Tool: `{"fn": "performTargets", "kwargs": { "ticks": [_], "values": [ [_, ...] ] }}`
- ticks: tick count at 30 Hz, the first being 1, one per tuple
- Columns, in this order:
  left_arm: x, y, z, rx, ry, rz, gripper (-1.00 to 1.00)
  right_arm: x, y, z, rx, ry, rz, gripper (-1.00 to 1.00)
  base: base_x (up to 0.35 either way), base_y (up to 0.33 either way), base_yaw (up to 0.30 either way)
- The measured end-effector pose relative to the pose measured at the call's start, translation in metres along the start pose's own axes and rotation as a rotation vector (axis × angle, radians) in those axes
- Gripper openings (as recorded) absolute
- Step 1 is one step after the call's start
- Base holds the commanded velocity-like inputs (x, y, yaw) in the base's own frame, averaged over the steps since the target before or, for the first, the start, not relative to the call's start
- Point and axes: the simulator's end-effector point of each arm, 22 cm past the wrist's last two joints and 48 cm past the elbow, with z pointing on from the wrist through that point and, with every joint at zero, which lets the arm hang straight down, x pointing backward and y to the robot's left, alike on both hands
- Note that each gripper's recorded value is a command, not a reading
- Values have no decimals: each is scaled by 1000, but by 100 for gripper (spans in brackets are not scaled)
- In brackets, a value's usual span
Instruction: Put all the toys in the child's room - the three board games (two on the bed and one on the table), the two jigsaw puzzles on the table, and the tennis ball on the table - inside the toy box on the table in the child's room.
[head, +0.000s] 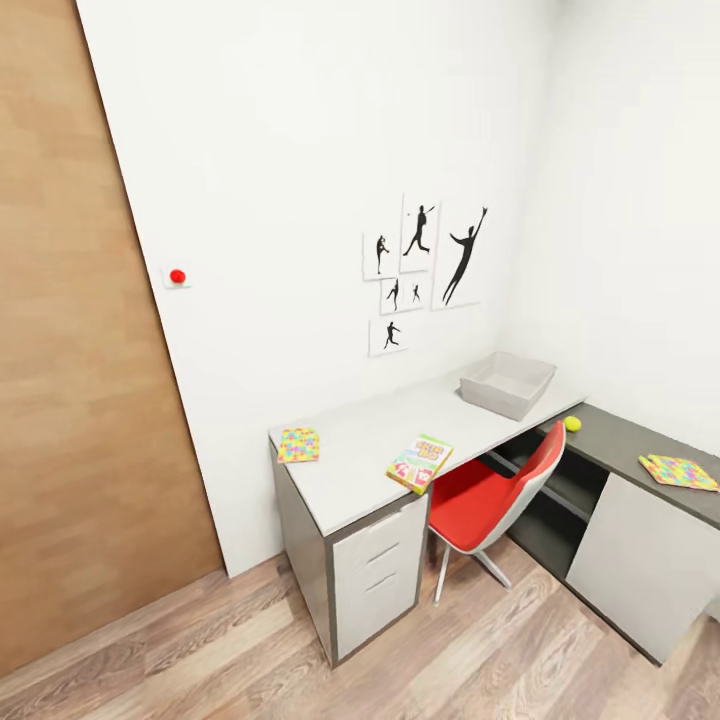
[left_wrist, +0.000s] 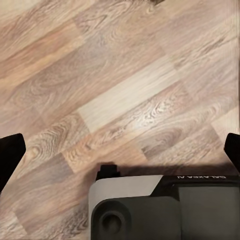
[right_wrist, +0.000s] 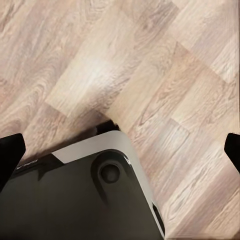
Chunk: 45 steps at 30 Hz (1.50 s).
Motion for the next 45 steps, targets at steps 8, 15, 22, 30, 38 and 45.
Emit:
{"fn": "performTargets", "kwargs": {
  "ticks": [8,15,22,30,38,45],
  "values": [
    [0,0,0,0,1,1,100,-1,-1,0,1,-1,1,100,0,0,-288],
    [0,0,0,0,1,0,100,-1,-1,0,2,-1,1,100,0,0,-288],
    [0,0,0,0,1,2,100,-1,-2,0,3,-2,1,100,0,0,-288],
    [1,0,0,0,2,3,100,-1,-3,0,3,0,1,100,0,0,-285],
    [3,0,1,0,9,3,100,1,-4,1,6,4,0,100,0,0,-260],
    [7,0,2,0,18,4,100,3,-6,2,10,11,-2,100,0,0,-220]
  ]
}}
